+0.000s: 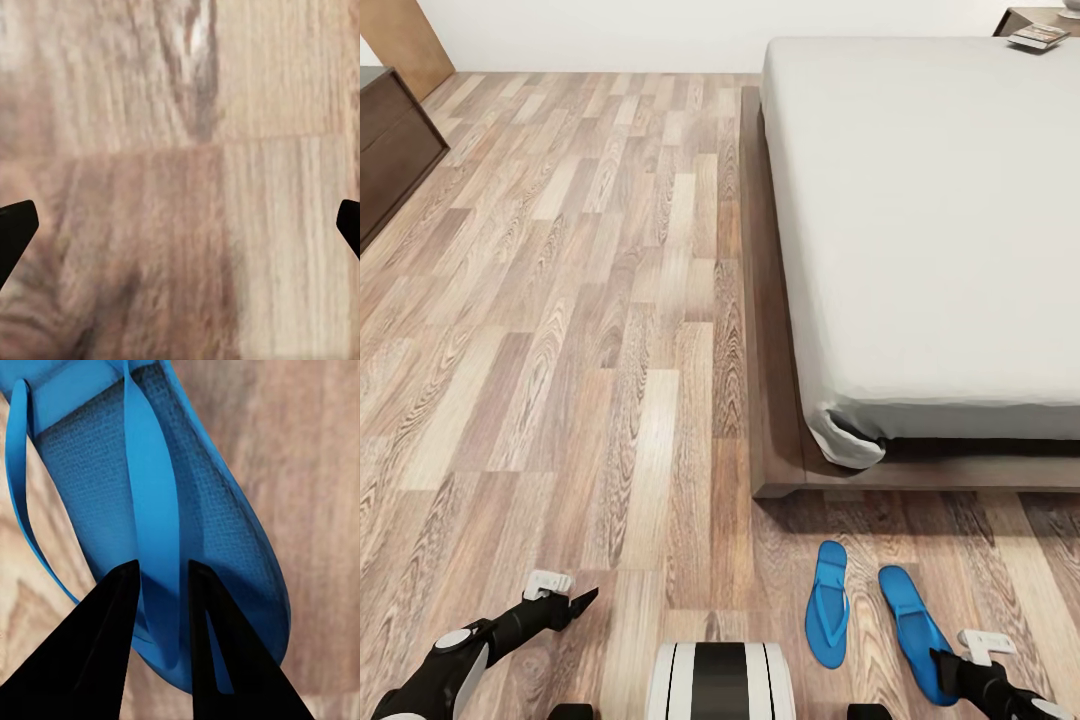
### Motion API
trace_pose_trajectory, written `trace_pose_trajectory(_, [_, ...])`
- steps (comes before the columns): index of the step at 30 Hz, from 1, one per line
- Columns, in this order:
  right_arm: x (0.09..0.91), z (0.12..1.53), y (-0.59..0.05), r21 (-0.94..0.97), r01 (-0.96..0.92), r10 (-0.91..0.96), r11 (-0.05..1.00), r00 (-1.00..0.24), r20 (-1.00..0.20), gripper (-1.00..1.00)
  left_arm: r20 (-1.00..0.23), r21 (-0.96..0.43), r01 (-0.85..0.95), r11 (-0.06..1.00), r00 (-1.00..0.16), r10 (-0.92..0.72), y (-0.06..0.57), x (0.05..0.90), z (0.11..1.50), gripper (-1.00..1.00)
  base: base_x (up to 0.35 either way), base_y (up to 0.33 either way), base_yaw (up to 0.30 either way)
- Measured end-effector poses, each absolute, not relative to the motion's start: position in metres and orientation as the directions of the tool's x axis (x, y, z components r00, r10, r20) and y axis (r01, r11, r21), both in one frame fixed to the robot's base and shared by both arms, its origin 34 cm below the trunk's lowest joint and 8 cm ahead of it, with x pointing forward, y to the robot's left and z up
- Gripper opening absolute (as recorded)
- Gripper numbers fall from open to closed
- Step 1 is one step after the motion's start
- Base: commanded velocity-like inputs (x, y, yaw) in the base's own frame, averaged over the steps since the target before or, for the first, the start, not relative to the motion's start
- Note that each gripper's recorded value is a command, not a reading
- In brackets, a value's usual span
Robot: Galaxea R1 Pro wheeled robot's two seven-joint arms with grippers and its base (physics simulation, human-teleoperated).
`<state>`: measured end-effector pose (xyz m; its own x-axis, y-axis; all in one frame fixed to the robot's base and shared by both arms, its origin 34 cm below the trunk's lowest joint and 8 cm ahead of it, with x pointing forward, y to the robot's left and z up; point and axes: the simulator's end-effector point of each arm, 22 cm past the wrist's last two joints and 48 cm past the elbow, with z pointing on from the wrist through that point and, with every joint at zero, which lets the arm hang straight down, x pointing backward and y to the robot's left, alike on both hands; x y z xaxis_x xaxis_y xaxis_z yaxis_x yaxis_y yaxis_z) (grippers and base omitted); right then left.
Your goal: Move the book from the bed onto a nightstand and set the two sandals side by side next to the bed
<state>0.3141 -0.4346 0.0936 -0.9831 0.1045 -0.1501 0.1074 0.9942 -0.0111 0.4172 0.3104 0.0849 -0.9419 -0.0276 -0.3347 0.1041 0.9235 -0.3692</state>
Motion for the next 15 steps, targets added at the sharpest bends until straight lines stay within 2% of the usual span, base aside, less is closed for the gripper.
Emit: trace_pose_trajectory(15, [0.333, 0.097, -0.433, -0.008, 0.098, 0.094, 0.995, -0.977, -0.189, -1.0, -0.335, -0.376, 0.103, 0.921, -0.942, -0.032, 0.305, 0.417, 0.085, 1.0, 0.0, 0.0, 0.0])
